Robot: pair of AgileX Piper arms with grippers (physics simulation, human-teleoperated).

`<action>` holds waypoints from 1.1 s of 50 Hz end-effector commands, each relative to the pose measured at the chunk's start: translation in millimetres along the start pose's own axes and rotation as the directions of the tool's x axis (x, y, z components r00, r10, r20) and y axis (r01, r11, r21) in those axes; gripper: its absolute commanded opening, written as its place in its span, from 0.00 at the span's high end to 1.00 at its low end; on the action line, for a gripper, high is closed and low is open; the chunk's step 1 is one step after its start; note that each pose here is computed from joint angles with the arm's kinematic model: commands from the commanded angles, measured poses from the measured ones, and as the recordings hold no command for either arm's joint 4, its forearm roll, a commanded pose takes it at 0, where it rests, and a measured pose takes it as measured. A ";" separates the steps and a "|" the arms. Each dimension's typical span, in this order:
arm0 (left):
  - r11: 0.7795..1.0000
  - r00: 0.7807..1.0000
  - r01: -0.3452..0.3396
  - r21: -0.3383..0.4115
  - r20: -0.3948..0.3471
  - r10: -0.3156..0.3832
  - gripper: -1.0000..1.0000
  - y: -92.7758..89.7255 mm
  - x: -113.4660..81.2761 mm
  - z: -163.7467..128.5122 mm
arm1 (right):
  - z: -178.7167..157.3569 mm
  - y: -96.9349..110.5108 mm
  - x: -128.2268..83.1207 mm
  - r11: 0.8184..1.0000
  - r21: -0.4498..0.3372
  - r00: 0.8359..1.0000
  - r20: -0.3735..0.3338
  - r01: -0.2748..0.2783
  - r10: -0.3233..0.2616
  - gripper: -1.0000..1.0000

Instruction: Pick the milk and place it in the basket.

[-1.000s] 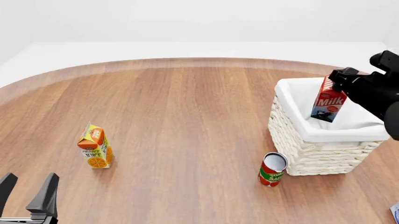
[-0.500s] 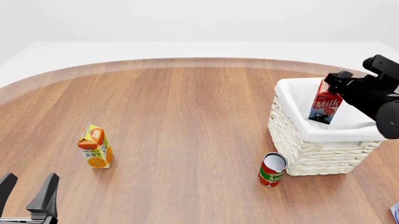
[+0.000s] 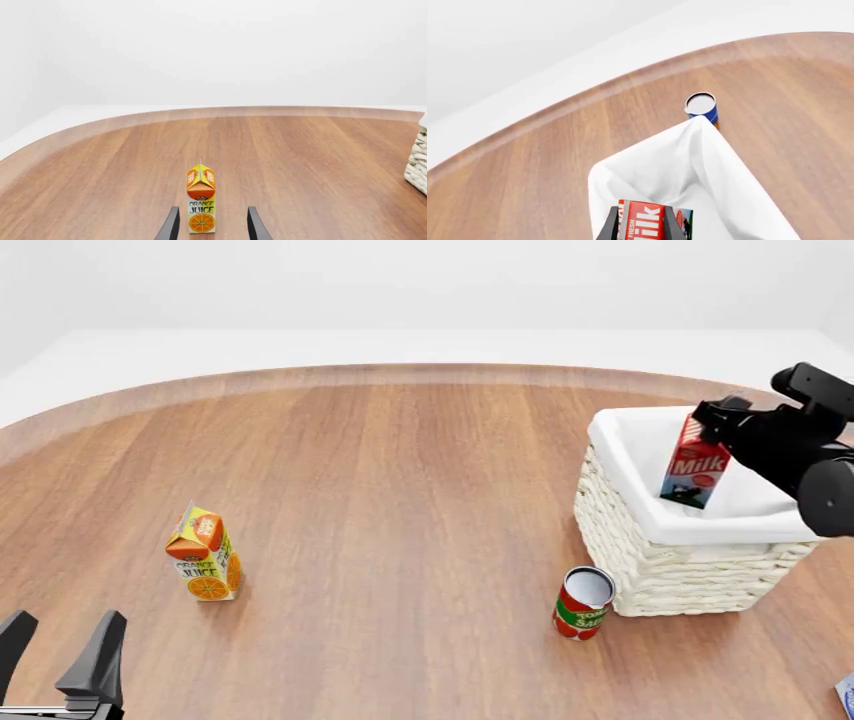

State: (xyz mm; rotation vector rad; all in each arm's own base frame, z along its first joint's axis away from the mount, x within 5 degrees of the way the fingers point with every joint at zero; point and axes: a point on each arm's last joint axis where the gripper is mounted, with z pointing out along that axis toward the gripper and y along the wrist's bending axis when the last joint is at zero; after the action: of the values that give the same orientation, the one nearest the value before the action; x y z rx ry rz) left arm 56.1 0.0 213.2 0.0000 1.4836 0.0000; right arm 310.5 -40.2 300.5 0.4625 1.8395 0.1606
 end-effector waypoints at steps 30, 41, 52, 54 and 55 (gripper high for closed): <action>1.000 1.000 0.000 0.000 0.000 0.000 0.00 0.0 0.0 0.0 | 17.8 -2.3 3.0 1.000 0.000 1.000 0.009 -0.021 0.021 1.00; 1.000 1.000 0.000 0.000 0.000 0.000 0.00 0.0 0.0 0.0 | 21.6 -4.8 6.4 1.000 0.006 1.000 0.004 -0.022 0.022 1.00; 1.000 1.000 0.000 0.000 0.000 0.000 0.00 0.0 0.0 0.0 | 28.3 -7.9 12.0 1.000 0.012 1.000 -0.006 -0.021 0.021 1.00; 1.000 1.000 0.000 0.000 0.000 0.000 0.00 0.0 0.0 0.0 | 28.9 -7.5 11.9 1.000 0.011 1.000 -0.006 -0.023 0.023 1.00; 1.000 1.000 0.000 0.000 0.000 0.000 0.00 0.0 0.0 0.0 | 29.4 -7.7 12.1 1.000 0.012 1.000 -0.006 -0.024 0.024 1.00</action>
State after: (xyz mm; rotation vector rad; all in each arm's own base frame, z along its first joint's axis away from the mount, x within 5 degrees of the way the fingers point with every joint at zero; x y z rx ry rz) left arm 56.1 0.0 213.2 0.0000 1.4836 0.0000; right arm 329.7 -45.4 272.4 0.4752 1.8769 0.1487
